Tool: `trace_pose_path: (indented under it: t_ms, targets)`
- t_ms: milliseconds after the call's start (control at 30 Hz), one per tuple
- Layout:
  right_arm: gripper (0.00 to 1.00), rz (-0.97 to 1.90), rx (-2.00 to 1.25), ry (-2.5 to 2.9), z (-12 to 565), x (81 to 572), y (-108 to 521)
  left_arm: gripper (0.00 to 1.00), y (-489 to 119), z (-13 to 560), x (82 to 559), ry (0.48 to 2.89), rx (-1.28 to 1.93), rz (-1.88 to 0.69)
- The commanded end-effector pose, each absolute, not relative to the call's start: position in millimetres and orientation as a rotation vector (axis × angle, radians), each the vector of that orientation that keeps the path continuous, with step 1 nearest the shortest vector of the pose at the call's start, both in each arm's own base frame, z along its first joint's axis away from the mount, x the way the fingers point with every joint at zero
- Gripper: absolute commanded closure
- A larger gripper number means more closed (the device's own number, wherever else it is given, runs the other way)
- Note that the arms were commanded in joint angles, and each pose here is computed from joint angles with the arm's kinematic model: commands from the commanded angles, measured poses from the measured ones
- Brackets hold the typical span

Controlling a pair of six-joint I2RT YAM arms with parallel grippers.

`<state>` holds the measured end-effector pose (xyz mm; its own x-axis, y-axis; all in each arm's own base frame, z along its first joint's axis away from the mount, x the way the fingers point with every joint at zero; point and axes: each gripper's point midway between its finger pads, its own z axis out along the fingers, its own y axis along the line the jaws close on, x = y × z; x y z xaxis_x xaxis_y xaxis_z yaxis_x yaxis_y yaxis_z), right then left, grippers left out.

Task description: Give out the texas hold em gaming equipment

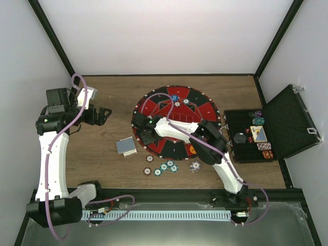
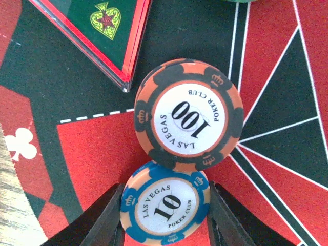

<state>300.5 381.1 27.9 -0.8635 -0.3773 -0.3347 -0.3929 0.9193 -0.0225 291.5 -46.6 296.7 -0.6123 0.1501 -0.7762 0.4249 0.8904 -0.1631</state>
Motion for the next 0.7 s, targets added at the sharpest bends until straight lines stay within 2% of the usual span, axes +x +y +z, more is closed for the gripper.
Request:
trace_pose_path:
  t_ms: [0,133,367,600,667]
  targets:
    - [0.59,0.110,-0.579,2.714,37,310,393,0.00,-46,304,291,2.209,0.409,-0.421]
    - [0.45,0.127,-0.570,2.694,54,310,391,0.00,-46,303,291,2.211,0.412,-0.418]
    - [0.37,0.171,-0.542,2.663,106,294,367,0.00,-47,302,290,2.212,0.417,-0.426]
    - [0.27,0.060,-0.411,2.696,124,254,288,0.00,-49,304,289,2.203,0.423,-0.440]
    - [0.21,0.013,-0.354,2.726,116,237,256,0.00,-49,306,289,2.200,0.425,-0.440]
